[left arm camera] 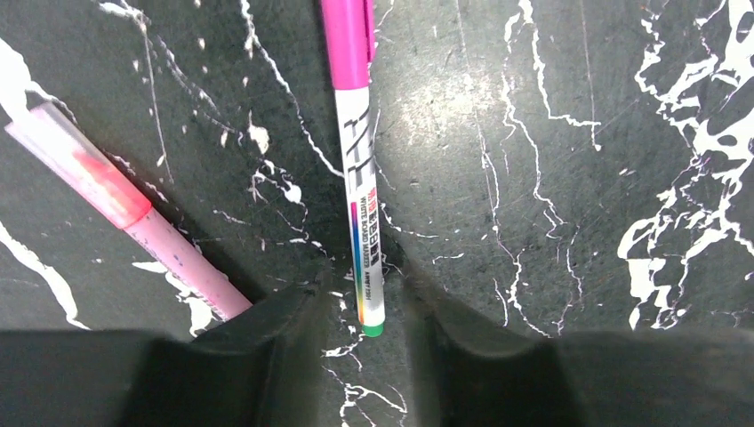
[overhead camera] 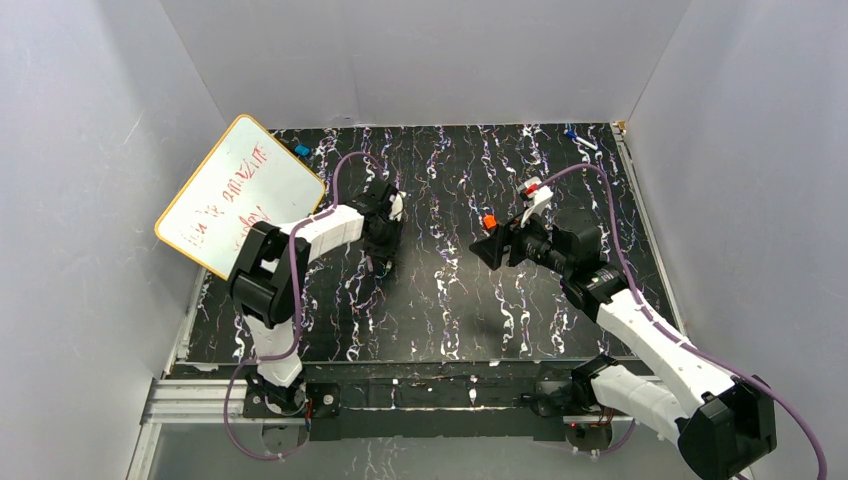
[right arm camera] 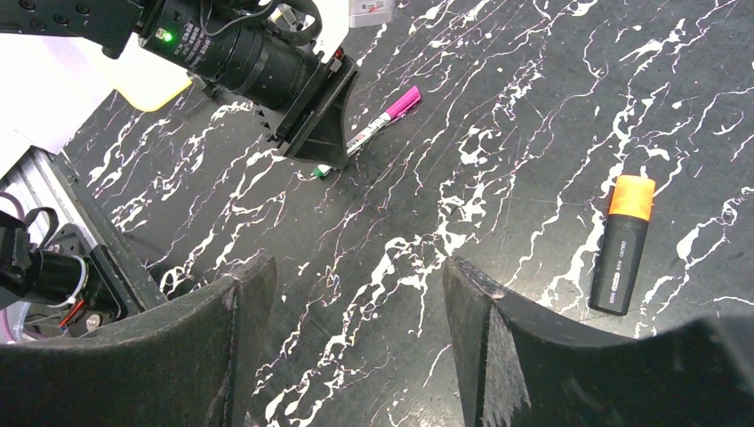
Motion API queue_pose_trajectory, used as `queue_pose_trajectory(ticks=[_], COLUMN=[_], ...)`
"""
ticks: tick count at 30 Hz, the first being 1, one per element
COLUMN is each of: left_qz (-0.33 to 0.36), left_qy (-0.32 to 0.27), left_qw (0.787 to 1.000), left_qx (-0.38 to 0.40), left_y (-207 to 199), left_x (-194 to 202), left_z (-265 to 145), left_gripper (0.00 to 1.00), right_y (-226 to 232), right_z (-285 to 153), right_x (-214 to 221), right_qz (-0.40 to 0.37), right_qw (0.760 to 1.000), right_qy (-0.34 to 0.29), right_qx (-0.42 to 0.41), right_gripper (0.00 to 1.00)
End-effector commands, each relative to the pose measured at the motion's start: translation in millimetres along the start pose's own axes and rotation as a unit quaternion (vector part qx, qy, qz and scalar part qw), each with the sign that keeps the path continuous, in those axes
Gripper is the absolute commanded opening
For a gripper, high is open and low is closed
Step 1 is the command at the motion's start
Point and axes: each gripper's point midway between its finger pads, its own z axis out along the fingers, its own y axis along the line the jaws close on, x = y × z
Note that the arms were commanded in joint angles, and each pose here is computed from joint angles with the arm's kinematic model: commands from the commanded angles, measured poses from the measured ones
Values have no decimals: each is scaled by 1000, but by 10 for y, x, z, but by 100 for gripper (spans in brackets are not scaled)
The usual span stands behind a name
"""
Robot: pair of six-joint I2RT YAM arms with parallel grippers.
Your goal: Insert the pens into the pen caps
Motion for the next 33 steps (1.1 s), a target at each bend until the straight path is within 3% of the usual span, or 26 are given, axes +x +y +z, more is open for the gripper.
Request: queue_pose_trajectory(ticks=[1,2,3,9,12,15,17,19,20,23,26,29,33], left_qz=[2,3,4,22,44,78,110,147,152,136,60,-1,6], left_qy=[19,19,19,-22,-98,-204,-252,-284,-298,-359,-435,-434,-438], left_qw=[1000,1000,1000,999,994,976,961,947,942,923,897,897,893], left_qx=[-13,-14,-14,-37,-23,19,40,32,26,35,51,79,101], left_y=[30,34,37,85,-8,-205,-299,-262,-228,-156,50,295,278], left_x=[71,74,70,-228,-646,-1062,-1176,-1178,-1155,-1111,-1138,-1059,-1043], left_z=[36,38,34,-191,-587,-1155,-1398,-1503,-1540,-1703,-1881,-1794,-1820], left_gripper=[51,62,64,66,69,77,79,85,94,98,98,98,98], right_y=[25,23,24,-13,-70,-133,-165,-224,-258,-352,-469,-596,-647], right_z=[10,10,10,23,41,85,124,175,204,282,328,318,325], right_x=[-63,-63,-63,-82,-103,-143,-206,-322,-386,-566,-710,-807,-894], right_qz=[-7,-6,-7,-6,4,26,39,60,70,85,76,55,51], right_qw=[1000,1000,1000,1000,1000,999,998,995,994,989,985,981,978], right_qy=[-12,-12,-12,-11,-14,-24,-31,-35,-34,-21,-15,-23,-29], right_qx=[-10,-10,-10,0,17,35,44,67,79,117,152,186,199], right_gripper=[76,76,76,76,78,83,97,99,99,99,99,99,99])
